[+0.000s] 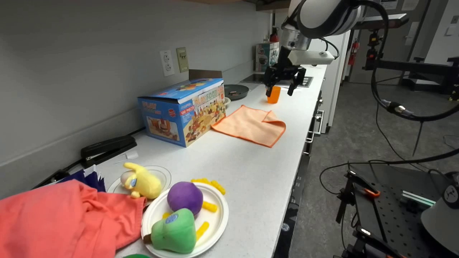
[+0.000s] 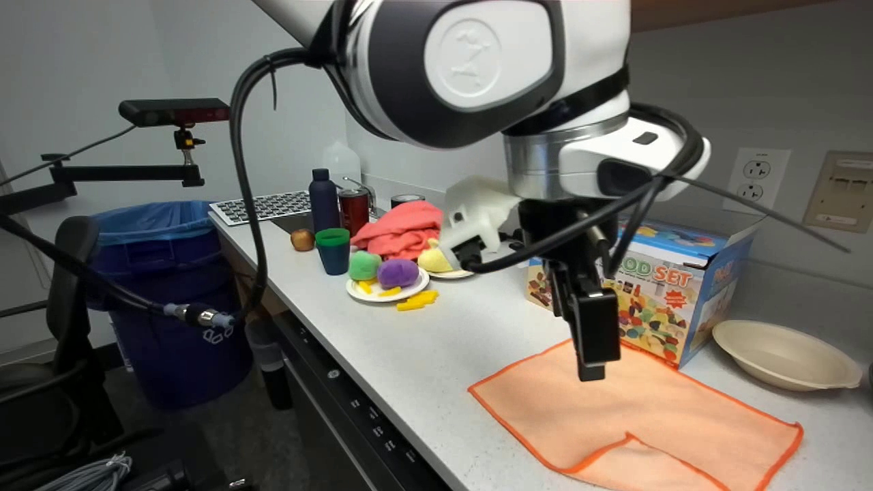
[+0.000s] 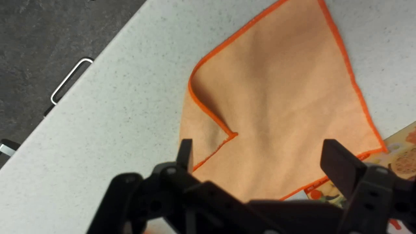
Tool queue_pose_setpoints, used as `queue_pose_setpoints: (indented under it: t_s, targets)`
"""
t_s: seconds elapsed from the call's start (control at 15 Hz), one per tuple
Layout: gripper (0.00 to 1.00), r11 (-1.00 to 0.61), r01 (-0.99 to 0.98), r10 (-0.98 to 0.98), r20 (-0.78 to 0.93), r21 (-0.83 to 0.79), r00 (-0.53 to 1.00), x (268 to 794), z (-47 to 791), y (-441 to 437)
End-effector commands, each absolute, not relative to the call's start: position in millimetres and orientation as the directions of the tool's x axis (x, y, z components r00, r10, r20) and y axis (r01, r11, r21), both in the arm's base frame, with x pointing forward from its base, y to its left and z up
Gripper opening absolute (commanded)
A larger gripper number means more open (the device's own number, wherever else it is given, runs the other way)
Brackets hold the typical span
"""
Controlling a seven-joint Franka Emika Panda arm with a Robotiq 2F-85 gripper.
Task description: Unfold the edge of the orange towel
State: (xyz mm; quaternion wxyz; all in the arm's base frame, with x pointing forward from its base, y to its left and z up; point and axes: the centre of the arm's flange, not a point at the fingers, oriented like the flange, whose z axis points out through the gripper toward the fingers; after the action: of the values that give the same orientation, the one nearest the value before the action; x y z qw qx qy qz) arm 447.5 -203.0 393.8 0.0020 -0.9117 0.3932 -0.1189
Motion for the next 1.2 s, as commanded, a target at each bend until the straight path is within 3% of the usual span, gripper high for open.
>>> queue_pose_setpoints:
  t_s: [0.0,1.13]
  targets:
    - [1.00,-0.668,-0.743,-0.733,0.203,-0.037,0.649,482,383,-239]
    - [1.00,-0.675,-0.738,-0.723,0.209,-0.012,0.658,486,336,-234]
